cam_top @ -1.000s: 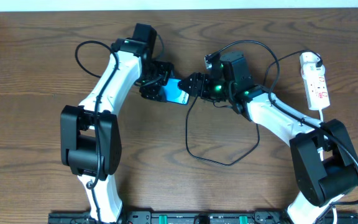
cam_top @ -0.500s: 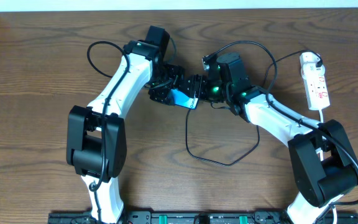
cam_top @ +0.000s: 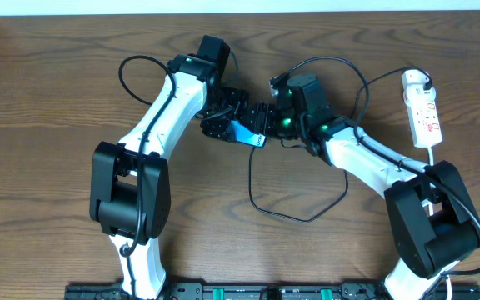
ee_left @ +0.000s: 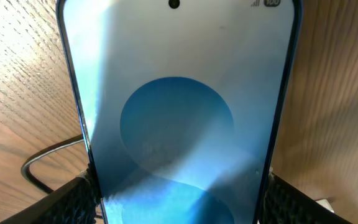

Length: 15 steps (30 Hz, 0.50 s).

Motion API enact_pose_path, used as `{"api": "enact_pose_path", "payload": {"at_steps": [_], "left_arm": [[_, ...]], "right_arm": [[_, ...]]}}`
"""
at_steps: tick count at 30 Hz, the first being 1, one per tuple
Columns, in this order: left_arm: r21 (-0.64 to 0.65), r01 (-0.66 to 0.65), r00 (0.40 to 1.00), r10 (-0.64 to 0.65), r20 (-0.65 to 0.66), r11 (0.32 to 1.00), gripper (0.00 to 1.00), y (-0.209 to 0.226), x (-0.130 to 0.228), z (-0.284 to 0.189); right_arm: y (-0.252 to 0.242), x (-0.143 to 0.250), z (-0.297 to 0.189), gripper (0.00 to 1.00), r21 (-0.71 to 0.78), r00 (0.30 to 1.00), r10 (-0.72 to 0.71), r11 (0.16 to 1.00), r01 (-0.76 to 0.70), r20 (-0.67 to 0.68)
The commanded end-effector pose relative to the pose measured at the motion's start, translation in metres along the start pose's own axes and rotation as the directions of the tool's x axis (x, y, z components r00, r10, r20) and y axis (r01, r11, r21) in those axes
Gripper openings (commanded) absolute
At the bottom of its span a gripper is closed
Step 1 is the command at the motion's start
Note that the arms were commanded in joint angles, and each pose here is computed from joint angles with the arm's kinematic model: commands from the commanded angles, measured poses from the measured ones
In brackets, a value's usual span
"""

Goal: Plug charger to phone and switch on socket
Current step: 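Grasp the phone's edge with the right gripper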

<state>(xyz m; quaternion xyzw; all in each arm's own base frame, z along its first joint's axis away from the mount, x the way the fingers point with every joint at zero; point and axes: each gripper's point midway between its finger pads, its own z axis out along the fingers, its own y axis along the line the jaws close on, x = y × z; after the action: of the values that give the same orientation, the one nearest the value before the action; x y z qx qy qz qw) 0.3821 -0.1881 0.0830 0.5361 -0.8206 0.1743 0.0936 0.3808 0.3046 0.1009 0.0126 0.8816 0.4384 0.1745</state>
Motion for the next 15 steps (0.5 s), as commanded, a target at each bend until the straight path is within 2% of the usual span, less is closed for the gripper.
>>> {"api": "enact_pose_path", "payload": {"at_steps": [1,15], "left_arm": [[0.049,-0.01,1.0,0.011,-0.014,0.999,0.58,-0.0064,0.0097,-0.0174],[0.049,-0.01,1.0,0.011,-0.014,0.999,0.58,-0.0064,0.0096,-0.0174]], "right_arm": [[0.0062,0.0064,0.0058,0.51,-0.005,0.999,-0.023,1.0,0.023,-0.023],[0.0074,0.0118,0.0128,0.39,-0.004,0.999,-0.033,0.999,0.033,-0.03]]}}
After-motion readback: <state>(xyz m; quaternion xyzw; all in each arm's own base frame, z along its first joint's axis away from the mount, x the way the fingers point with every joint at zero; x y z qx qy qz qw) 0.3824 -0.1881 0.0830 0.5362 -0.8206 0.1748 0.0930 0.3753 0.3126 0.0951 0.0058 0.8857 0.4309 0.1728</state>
